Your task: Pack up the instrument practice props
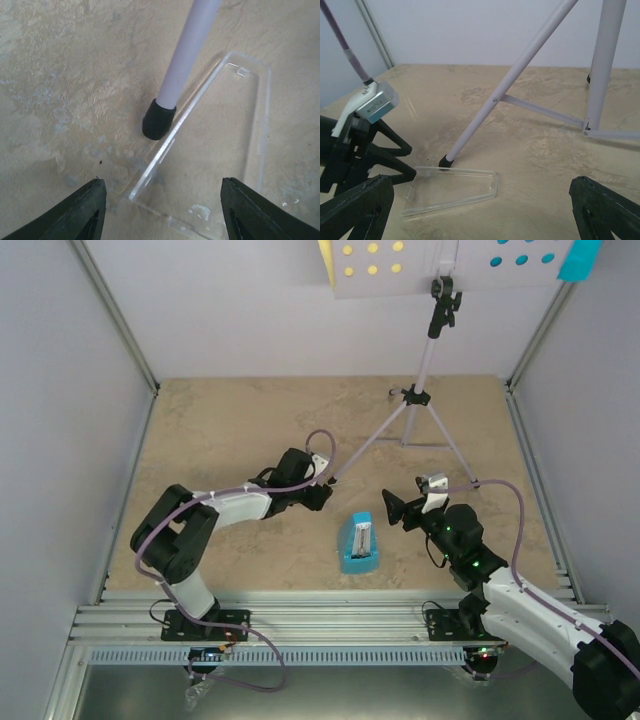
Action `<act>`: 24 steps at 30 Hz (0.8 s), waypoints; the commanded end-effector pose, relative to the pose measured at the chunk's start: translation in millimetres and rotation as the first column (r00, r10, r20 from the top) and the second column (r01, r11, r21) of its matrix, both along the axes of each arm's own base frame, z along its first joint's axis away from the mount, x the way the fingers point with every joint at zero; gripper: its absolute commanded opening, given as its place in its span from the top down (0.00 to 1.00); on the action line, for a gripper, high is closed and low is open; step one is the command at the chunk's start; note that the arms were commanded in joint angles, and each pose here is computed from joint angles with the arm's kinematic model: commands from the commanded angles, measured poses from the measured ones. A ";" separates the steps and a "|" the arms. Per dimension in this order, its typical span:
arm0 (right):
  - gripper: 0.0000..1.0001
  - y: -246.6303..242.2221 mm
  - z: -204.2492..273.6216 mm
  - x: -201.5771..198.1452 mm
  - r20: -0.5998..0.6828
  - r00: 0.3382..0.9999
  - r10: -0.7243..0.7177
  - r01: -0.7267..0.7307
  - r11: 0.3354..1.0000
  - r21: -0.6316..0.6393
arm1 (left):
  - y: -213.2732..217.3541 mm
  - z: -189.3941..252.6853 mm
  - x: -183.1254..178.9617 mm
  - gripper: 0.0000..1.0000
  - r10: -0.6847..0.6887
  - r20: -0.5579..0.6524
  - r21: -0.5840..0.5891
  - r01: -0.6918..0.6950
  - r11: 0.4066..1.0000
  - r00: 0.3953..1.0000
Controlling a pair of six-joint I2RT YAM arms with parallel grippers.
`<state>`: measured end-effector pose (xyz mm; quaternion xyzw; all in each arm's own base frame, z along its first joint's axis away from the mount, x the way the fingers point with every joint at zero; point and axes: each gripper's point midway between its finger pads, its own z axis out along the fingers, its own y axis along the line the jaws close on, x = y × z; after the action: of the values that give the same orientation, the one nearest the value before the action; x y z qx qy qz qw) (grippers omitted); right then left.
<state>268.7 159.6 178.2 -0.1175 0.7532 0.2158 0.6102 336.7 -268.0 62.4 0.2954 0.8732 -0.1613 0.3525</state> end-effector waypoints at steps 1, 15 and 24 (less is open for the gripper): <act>0.02 2.2 17.9 0.4 0.051 0.999 0.013 -0.015 0.999 0.038 | -11.6 -3.3 12.1 0.35 -0.042 -0.026 -0.025 0.041 0.999 0.999; 0.02 6.1 19.8 -1.4 0.056 0.998 0.038 -0.040 0.998 0.039 | -17.5 -32.1 10.1 0.45 -0.068 -0.119 -0.009 0.067 0.998 0.991; 0.02 7.0 17.9 -0.8 0.051 0.998 0.041 -0.043 0.998 0.035 | -9.7 -39.2 3.4 0.63 -0.057 -0.117 0.004 0.058 0.998 0.991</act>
<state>265.8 165.1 184.6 -0.1274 0.7434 0.2325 0.6141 341.9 -280.8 24.8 0.3089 0.8859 -0.1861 0.2917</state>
